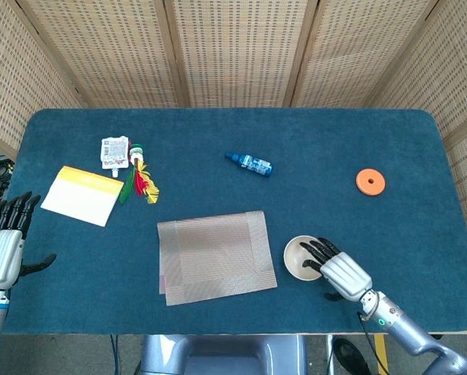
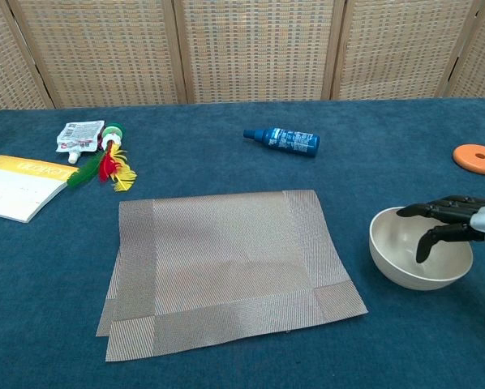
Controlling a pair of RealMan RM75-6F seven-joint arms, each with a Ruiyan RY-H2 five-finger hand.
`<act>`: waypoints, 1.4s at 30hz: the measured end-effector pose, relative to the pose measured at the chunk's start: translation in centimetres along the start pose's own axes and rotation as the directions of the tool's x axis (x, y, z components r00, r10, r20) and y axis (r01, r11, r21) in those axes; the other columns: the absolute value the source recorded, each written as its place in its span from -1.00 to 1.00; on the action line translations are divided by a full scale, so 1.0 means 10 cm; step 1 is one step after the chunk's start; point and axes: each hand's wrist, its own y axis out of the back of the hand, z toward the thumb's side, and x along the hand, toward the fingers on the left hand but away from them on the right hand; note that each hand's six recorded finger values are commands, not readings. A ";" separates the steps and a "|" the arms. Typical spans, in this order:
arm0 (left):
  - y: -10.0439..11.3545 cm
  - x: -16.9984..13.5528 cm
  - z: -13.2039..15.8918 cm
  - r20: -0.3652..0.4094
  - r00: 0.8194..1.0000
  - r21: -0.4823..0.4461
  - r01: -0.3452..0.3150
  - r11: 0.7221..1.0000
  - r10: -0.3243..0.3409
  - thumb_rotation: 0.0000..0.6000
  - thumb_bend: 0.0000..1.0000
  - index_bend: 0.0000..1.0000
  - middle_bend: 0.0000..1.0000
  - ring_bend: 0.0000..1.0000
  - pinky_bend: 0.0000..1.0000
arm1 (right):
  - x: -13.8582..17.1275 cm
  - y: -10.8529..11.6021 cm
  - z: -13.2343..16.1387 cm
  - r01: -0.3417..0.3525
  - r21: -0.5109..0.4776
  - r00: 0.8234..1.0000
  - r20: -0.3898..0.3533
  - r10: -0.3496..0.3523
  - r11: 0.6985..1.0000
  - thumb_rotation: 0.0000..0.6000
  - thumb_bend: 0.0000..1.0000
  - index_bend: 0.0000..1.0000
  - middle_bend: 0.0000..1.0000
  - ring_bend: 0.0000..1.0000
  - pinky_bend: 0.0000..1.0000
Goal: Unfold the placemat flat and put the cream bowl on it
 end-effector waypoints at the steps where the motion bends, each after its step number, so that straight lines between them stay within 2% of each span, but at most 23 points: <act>1: 0.01 0.00 -0.01 -0.003 1.000 -0.003 -0.002 1.000 0.002 1.00 -1.00 -1.00 -1.00 -1.00 -1.00 | -0.03 -0.01 -0.02 0.002 -0.002 1.000 0.006 -0.002 1.000 1.00 -0.33 -0.05 -1.00 -1.00 -1.00; 4: 0.01 0.01 -0.03 -0.008 1.000 -0.006 -0.001 1.000 0.001 1.00 -1.00 -1.00 -1.00 -1.00 -1.00 | -0.09 -0.02 -0.06 0.016 -0.011 1.000 0.024 -0.015 1.000 1.00 0.05 0.19 -1.00 -1.00 -1.00; 7: 0.01 0.01 -0.03 -0.008 1.000 -0.010 0.001 1.000 -0.001 1.00 -1.00 -1.00 -1.00 -1.00 -1.00 | -0.13 0.00 -0.08 0.051 -0.028 0.998 0.038 -0.050 0.998 1.00 0.23 0.34 -1.00 -1.00 -1.00; 14: 0.00 0.01 -0.04 -0.011 1.000 -0.012 0.004 1.000 -0.004 1.00 -1.00 -1.00 -1.00 -1.00 -1.00 | -0.16 0.14 -0.20 0.156 -0.115 0.985 0.088 -0.146 0.981 1.00 0.24 0.42 -1.00 -1.00 -1.00; 20: -0.01 0.01 -0.04 -0.011 1.000 -0.013 0.011 1.000 -0.012 1.00 -1.00 -1.00 -1.00 -1.00 -1.00 | -0.15 0.43 -0.54 0.278 -0.130 0.949 0.192 -0.251 0.952 1.00 0.22 0.43 -1.00 -1.00 -1.00; 23: -0.01 0.00 -0.03 -0.009 1.000 -0.013 0.015 1.000 -0.015 1.00 -1.00 -1.00 -1.00 -1.00 -1.00 | -0.11 0.54 -0.80 0.315 -0.115 0.922 0.274 -0.275 0.942 1.00 0.21 0.44 -1.00 -1.00 -1.00; 26: -0.01 -0.01 -0.02 -0.006 1.000 -0.012 0.015 1.000 -0.016 1.00 -1.00 -1.00 -1.00 -1.00 -1.00 | -0.03 0.56 -1.09 0.310 -0.095 0.895 0.364 -0.257 0.946 1.00 0.22 0.44 -1.00 -1.00 -1.00; 30: -0.01 -0.01 -0.01 -0.006 1.000 -0.012 0.017 1.000 -0.017 1.00 -1.00 -1.00 -1.00 -1.00 -1.00 | 0.14 0.50 -1.46 0.259 -0.059 0.856 0.477 -0.201 0.964 1.00 0.22 0.44 -1.00 -1.00 -1.00; 36: -0.05 -0.03 0.01 0.003 0.999 -0.002 0.034 0.999 -0.034 1.00 -1.00 -1.00 -1.00 -1.00 -1.00 | 0.34 0.35 -1.65 0.170 -0.004 0.827 0.545 -0.140 0.985 1.00 0.20 0.42 -1.00 -1.00 -1.00; 38: -0.05 -0.03 0.02 0.005 0.999 0.002 0.036 0.999 -0.036 1.00 -1.00 -1.00 -1.00 -1.00 -1.00 | 0.37 0.31 -1.69 0.151 -0.005 0.820 0.559 -0.122 0.989 1.00 -0.02 0.16 -1.00 -1.00 -1.00; 40: -0.06 -0.04 0.02 0.008 0.999 0.005 0.037 0.999 -0.037 1.00 -1.00 -1.00 -1.00 -1.00 -1.00 | 0.40 0.26 -1.72 0.125 -0.014 0.818 0.568 -0.095 0.992 1.00 -0.65 -0.57 -1.00 -1.00 -1.00; 41: -0.06 -0.04 0.03 0.010 0.999 0.007 0.037 0.999 -0.037 1.00 -1.00 -1.00 -1.00 -1.00 -1.00 | 0.41 0.24 -1.73 0.112 -0.019 0.817 0.571 -0.082 0.993 1.00 -0.74 -0.69 -1.00 -1.00 -1.00; 42: -0.06 -0.04 0.03 0.011 0.999 0.008 0.038 0.999 -0.038 1.00 -1.00 -1.00 -1.00 -1.00 -1.00 | 0.43 0.23 -1.73 0.099 -0.027 0.817 0.574 -0.066 0.995 1.00 -0.94 -0.92 -1.00 -1.00 -1.00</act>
